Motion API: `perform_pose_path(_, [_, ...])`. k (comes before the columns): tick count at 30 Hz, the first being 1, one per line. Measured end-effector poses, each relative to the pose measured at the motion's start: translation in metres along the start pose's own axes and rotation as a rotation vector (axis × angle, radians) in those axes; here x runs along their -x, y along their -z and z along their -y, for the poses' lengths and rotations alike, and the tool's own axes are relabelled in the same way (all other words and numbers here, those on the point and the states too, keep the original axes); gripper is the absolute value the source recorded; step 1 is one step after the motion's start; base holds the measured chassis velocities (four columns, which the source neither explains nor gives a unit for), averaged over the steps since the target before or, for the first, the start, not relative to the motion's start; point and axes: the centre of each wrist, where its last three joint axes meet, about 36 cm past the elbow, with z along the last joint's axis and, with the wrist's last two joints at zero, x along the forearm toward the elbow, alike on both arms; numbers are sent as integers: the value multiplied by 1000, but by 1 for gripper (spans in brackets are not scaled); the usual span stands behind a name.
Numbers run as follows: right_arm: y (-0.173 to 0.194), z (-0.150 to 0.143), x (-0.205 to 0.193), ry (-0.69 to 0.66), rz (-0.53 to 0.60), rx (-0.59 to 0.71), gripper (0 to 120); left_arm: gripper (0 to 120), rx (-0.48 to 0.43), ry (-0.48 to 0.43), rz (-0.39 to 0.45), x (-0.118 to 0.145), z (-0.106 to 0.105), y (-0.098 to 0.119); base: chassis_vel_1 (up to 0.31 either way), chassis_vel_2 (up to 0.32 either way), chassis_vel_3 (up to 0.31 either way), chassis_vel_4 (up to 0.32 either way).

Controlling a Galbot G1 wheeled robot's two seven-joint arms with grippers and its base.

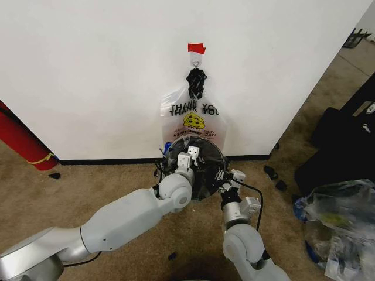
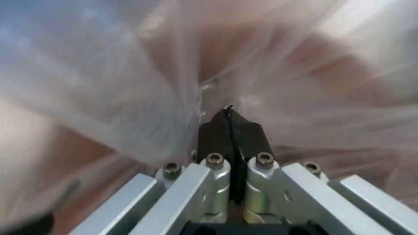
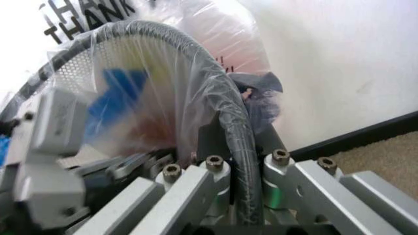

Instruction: Pick up the garbage bag from the wall and place it over the trash bin.

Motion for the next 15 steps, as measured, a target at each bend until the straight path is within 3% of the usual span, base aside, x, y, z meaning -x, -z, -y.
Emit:
perform_pose_path(5, [2, 4, 4, -4, 10, -9, 1, 0, 6, -7, -4, -16, -9, -1, 0, 0, 0, 0])
perform_pose_path(8, [1, 5, 5, 9, 21, -26, 1, 0, -21, -58, -5, -37, -12, 7, 0, 0, 0, 0])
perform_pose_path(15, [-3, 4, 3, 62, 54, -73, 1, 0, -63, -153, -54, -53, 0, 18, 0, 0, 0, 0])
